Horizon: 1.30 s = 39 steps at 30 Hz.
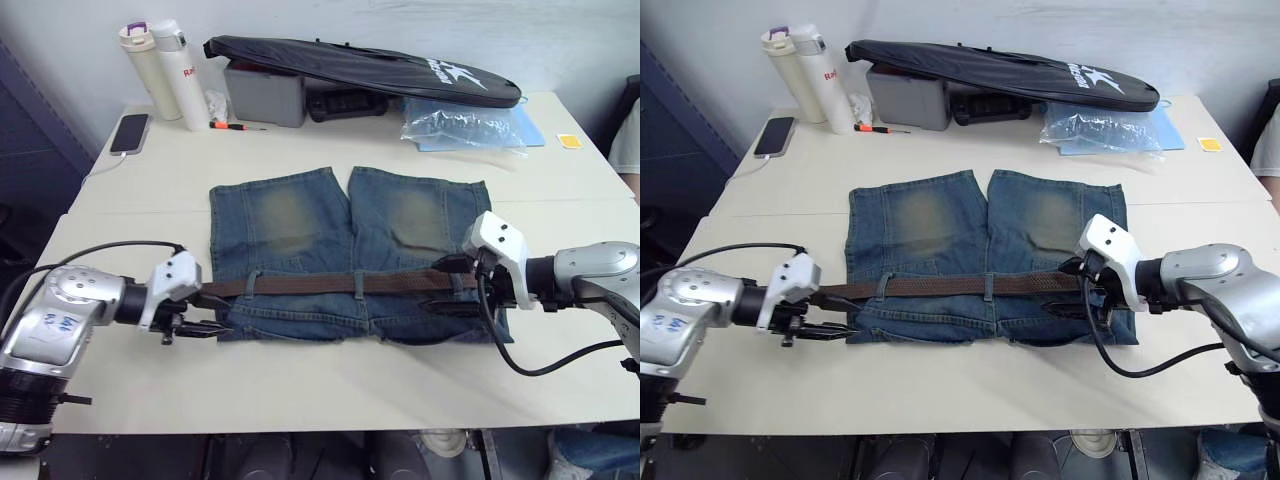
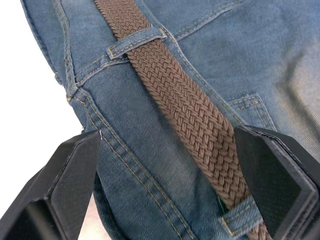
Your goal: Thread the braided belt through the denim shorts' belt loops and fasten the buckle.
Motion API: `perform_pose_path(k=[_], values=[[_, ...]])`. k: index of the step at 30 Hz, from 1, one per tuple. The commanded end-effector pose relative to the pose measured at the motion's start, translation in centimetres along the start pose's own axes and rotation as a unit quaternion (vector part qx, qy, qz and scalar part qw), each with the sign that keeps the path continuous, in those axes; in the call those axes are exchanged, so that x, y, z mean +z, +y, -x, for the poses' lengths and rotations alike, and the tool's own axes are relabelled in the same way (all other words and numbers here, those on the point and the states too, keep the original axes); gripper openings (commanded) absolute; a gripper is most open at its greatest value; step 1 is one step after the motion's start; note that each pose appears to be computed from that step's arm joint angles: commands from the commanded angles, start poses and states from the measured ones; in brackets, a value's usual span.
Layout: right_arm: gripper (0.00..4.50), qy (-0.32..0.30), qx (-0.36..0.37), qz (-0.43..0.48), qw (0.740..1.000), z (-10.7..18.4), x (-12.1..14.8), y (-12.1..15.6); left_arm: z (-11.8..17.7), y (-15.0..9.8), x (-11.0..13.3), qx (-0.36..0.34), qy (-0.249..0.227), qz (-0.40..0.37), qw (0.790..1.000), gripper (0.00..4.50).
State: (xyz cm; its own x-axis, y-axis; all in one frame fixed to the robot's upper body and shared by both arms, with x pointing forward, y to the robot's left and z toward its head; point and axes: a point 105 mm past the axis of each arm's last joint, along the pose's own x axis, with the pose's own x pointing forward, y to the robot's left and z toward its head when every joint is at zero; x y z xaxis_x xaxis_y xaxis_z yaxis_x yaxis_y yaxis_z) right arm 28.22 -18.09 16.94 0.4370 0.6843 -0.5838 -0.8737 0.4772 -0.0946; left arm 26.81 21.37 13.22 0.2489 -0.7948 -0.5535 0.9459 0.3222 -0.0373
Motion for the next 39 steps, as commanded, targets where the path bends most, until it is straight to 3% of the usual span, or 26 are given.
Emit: perform_pose_path(k=[1,5,9,12,17,24,27,32,34,35,39], values=[[4.50,-0.011,-0.028,0.014,0.999,1.9,0.8,-1.2,1.9,-0.7,3.4,-0.022,-0.087,0.032,0.995,4.32],[4.50,-0.034,-0.076,-0.023,0.996,2.8,0.7,-3.4,1.7,2.2,6.0,0.048,-0.143,0.086,0.985,4.42],[4.50,-0.063,-0.099,-0.093,0.989,3.0,0.3,-5.1,-0.2,4.6,6.2,0.089,-0.141,0.181,0.969,4.42],[4.50,-0.067,-0.150,-0.195,0.967,2.8,-1.3,-7.3,-1.5,6.2,6.4,0.100,-0.167,0.235,0.952,4.42],[4.50,-0.089,-0.126,-0.286,0.946,2.5,-2.5,-7.0,-3.5,5.6,5.1,0.062,-0.127,0.277,0.950,4.42],[4.50,-0.081,-0.078,-0.318,0.941,0.7,-3.7,-5.3,-4.0,5.0,4.5,0.034,-0.105,0.288,0.951,4.42],[3.62,-0.074,-0.065,-0.310,0.946,0.6,-4.0,-4.7,-3.9,4.4,4.4,0.014,-0.092,0.278,0.956,3.58],[1.22,-0.060,-0.062,-0.287,0.954,0.3,-4.1,-4.3,-4.7,3.4,3.0,-0.010,-0.050,0.260,0.964,1.28],[0.45,-0.053,-0.067,-0.270,0.959,0.2,-4.3,-4.4,-4.9,3.3,3.0,-0.016,-0.048,0.255,0.966,0.49],[0.39,-0.054,-0.066,-0.268,0.960,0.2,-4.2,-4.4,-4.9,3.4,3.0,-0.015,-0.050,0.254,0.966,0.01],[0.39,-0.068,-0.065,-0.262,0.960,0.3,-3.8,-4.6,-4.2,4.5,3.7,0.003,-0.066,0.253,0.965,0.00]])
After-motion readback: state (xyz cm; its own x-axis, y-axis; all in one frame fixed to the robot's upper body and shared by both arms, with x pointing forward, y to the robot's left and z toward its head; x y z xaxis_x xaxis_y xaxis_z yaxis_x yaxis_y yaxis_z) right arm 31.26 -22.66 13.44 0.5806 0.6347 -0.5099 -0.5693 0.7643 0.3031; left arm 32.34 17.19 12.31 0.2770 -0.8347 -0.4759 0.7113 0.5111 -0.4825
